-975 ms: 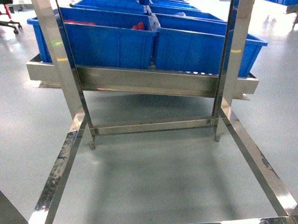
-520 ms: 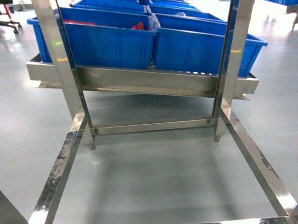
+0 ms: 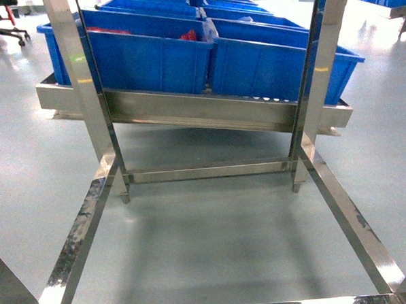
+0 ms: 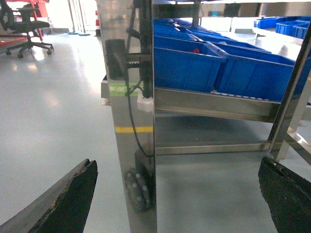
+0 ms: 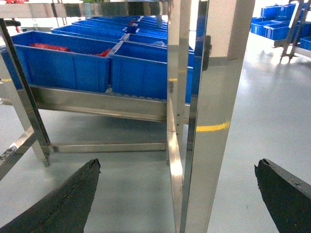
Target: Pick capacitor and pack into box
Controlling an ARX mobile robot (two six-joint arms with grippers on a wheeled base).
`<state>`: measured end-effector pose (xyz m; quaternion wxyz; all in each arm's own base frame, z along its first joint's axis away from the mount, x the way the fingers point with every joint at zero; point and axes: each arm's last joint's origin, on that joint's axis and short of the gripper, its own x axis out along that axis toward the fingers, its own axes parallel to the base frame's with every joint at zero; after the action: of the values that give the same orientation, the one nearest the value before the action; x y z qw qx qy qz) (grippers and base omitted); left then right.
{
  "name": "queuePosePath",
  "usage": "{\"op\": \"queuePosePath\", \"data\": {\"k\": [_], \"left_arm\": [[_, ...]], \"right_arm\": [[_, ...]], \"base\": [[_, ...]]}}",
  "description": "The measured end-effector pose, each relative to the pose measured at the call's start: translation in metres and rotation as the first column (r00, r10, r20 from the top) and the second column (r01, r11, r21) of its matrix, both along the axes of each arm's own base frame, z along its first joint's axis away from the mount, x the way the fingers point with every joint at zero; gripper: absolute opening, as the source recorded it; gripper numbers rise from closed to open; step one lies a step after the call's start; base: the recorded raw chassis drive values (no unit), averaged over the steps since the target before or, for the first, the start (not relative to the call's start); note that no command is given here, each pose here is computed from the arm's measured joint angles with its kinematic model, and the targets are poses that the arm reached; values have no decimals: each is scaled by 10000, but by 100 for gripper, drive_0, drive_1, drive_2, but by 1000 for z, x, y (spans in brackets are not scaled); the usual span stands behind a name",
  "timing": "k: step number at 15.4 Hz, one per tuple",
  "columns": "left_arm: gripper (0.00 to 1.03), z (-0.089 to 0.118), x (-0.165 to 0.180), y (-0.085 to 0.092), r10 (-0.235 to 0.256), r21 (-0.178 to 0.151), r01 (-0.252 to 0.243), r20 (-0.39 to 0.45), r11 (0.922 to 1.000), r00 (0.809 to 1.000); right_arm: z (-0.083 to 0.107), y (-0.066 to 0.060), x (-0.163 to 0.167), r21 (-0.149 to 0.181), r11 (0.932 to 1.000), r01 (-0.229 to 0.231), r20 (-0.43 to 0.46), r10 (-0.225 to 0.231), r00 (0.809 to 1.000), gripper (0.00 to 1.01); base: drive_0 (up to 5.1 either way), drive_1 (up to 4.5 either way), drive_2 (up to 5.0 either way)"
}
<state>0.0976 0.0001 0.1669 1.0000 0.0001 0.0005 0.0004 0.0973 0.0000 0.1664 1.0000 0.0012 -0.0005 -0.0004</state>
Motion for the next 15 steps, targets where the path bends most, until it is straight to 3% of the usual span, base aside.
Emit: {"op": "queuePosePath", "data": {"k": [15], "left_arm": [[98, 0, 0, 0, 0, 4, 0, -11, 10000, 10000]], "right_arm": [[0, 0, 0, -4, 10000, -4, 8, 4, 10000, 98]], "base": [[0, 0, 0]]}}
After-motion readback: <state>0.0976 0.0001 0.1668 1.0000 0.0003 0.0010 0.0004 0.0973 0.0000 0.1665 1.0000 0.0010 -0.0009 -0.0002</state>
